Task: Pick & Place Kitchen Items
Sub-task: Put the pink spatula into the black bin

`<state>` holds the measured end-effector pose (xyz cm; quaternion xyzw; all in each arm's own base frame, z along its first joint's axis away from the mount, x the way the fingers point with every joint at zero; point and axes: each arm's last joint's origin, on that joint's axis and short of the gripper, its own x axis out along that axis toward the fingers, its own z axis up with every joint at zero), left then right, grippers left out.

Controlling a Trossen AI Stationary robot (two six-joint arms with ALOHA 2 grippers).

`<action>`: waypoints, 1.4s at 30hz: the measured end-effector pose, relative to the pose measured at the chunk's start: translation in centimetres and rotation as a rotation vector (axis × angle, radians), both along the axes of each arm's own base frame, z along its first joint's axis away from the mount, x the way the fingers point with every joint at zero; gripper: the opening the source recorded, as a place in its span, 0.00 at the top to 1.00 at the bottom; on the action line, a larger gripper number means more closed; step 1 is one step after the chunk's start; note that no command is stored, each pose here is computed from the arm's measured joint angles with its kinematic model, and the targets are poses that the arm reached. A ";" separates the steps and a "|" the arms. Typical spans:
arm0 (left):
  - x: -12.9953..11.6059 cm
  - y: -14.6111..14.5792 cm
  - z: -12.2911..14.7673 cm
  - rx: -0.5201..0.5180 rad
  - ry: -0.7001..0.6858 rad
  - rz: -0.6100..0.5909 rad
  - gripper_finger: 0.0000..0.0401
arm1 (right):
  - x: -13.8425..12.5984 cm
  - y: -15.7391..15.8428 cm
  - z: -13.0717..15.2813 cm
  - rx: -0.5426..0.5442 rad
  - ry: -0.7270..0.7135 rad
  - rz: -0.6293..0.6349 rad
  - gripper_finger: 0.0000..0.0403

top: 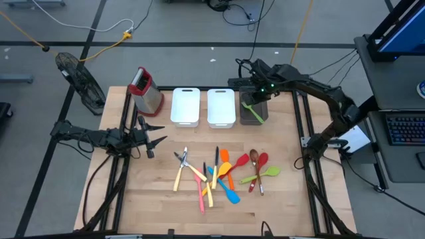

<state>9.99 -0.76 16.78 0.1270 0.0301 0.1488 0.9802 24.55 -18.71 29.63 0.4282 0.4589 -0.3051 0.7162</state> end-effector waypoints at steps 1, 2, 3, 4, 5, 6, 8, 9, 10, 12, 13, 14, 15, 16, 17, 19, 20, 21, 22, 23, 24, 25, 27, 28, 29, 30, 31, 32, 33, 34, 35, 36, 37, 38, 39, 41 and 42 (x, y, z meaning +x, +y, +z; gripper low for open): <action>0.0 0.0 0.0 0.000 0.000 0.000 0.50 | -0.1 0.3 0.4 -0.007 -0.011 0.003 0.65; 0.0 0.0 0.0 0.000 0.000 0.000 0.50 | -0.2 0.6 0.7 -0.013 -0.021 0.007 0.65; 0.0 0.0 0.0 -0.001 0.000 0.000 0.50 | -0.2 0.9 1.0 -0.019 -0.028 0.014 0.65; 0.0 0.0 0.0 -0.001 0.000 0.000 0.50 | -0.2 1.2 1.2 -0.023 -0.035 0.020 0.65; 0.0 0.0 0.0 -0.002 -0.001 0.000 0.50 | -0.2 1.5 1.4 -0.027 -0.041 0.025 0.65; 0.0 0.0 0.0 -0.003 -0.001 0.000 0.50 | -0.3 1.8 1.5 -0.027 -0.045 0.025 0.65; 0.0 0.0 0.0 -0.003 -0.001 0.000 0.50 | -0.3 2.4 1.7 -0.024 -0.051 0.027 0.66; 0.0 0.0 0.0 -0.003 -0.001 0.000 0.50 | -0.4 2.7 1.8 -0.025 -0.053 0.034 0.66; 0.0 0.0 0.0 -0.003 -0.001 0.000 0.50 | -0.4 3.0 1.7 -0.025 -0.054 0.043 0.66; 0.0 0.0 0.0 -0.002 -0.001 0.000 0.50 | -0.4 3.8 1.6 -0.027 -0.059 0.062 0.66; 0.0 0.0 0.0 -0.002 -0.001 0.000 0.50 | -0.4 4.1 1.5 -0.031 -0.066 0.070 0.66; 0.0 0.0 0.0 -0.002 -0.001 0.000 0.50 | -0.5 4.4 1.3 -0.033 -0.070 0.075 0.66; 0.0 0.0 0.0 -0.003 -0.002 0.000 0.50 | -0.6 4.8 1.1 -0.035 -0.073 0.084 0.66; 0.0 0.0 0.0 -0.002 -0.001 0.000 0.50 | -0.6 5.2 0.9 -0.036 -0.082 0.087 0.66; 0.0 0.0 0.0 -0.002 -0.001 0.000 0.50 | -0.6 5.5 0.7 -0.042 -0.099 0.090 0.66; 0.0 0.0 0.0 0.002 0.000 0.000 0.50 | -0.7 6.2 0.2 -0.054 -0.126 0.100 0.66; 0.0 0.0 0.0 0.007 0.001 0.000 0.50 | -0.7 6.6 0.0 -0.060 -0.145 0.103 0.66; 0.0 0.0 0.0 0.013 0.003 0.000 0.50 | -0.8 7.0 -0.1 -0.069 -0.167 0.110 0.66; 0.0 0.0 0.0 0.015 0.004 0.000 0.50 | -0.9 7.3 -0.3 -0.081 -0.193 0.118 0.66; 0.0 0.0 0.0 0.015 0.004 0.000 0.50 | -1.0 7.7 -0.5 -0.090 -0.218 0.123 0.66; 0.0 0.0 0.0 0.015 0.004 0.000 0.50 | -1.1 8.1 -0.8 -0.096 -0.243 0.126 0.66; 0.0 0.0 0.0 0.015 0.004 0.000 0.50 | -1.2 8.6 -1.1 -0.104 -0.268 0.134 0.66; 0.0 0.0 0.0 0.015 0.004 0.000 0.50 | -1.6 9.4 -1.7 -0.122 -0.320 0.148 0.67; 0.0 0.0 0.0 0.016 0.004 0.000 0.50 | -1.8 9.8 -2.0 -0.133 -0.349 0.160 0.67; 0.0 0.0 0.0 0.018 0.005 0.000 0.50 | -2.0 10.2 -2.2 -0.143 -0.374 0.172 0.67; 0.0 0.0 0.0 0.018 0.005 0.000 0.50 | -2.2 10.5 -2.5 -0.152 -0.398 0.183 0.67; 0.0 0.0 0.0 0.018 0.005 0.000 0.50 | -2.4 10.9 -2.8 -0.158 -0.424 0.191 0.67; 0.0 0.0 0.0 0.018 0.004 0.000 0.50 | -2.6 11.2 -3.0 -0.165 -0.448 0.198 0.67; 0.0 0.0 0.0 0.017 0.004 0.000 0.50 | -2.8 11.6 -3.3 -0.170 -0.473 0.204 0.67; 0.0 0.0 0.0 0.018 0.005 0.000 0.50 | -3.0 11.9 -3.4 -0.176 -0.497 0.210 0.67; 0.0 0.0 0.0 0.018 0.004 0.000 0.50 | -3.2 12.2 -3.6 -0.181 -0.523 0.217 0.67; 0.0 0.0 0.0 0.018 0.005 0.000 0.50 | -3.4 12.5 -3.8 -0.188 -0.546 0.227 0.67; 0.0 0.0 0.0 0.017 0.004 0.000 0.50 | -3.6 12.8 -3.9 -0.195 -0.569 0.238 0.67; 0.0 0.0 0.0 0.017 0.005 0.000 0.50 | -3.8 13.1 -4.0 -0.202 -0.587 0.252 0.67; 0.0 0.0 0.0 0.017 0.005 0.000 0.50 | -3.9 13.5 -4.2 -0.211 -0.605 0.274 0.67; 0.0 0.0 0.0 0.017 0.004 0.000 0.50 | -4.2 14.1 -4.5 -0.222 -0.640 0.333 0.67; 0.0 0.0 0.0 0.017 0.005 0.000 0.50 | -4.4 14.5 -4.6 -0.224 -0.658 0.366 0.67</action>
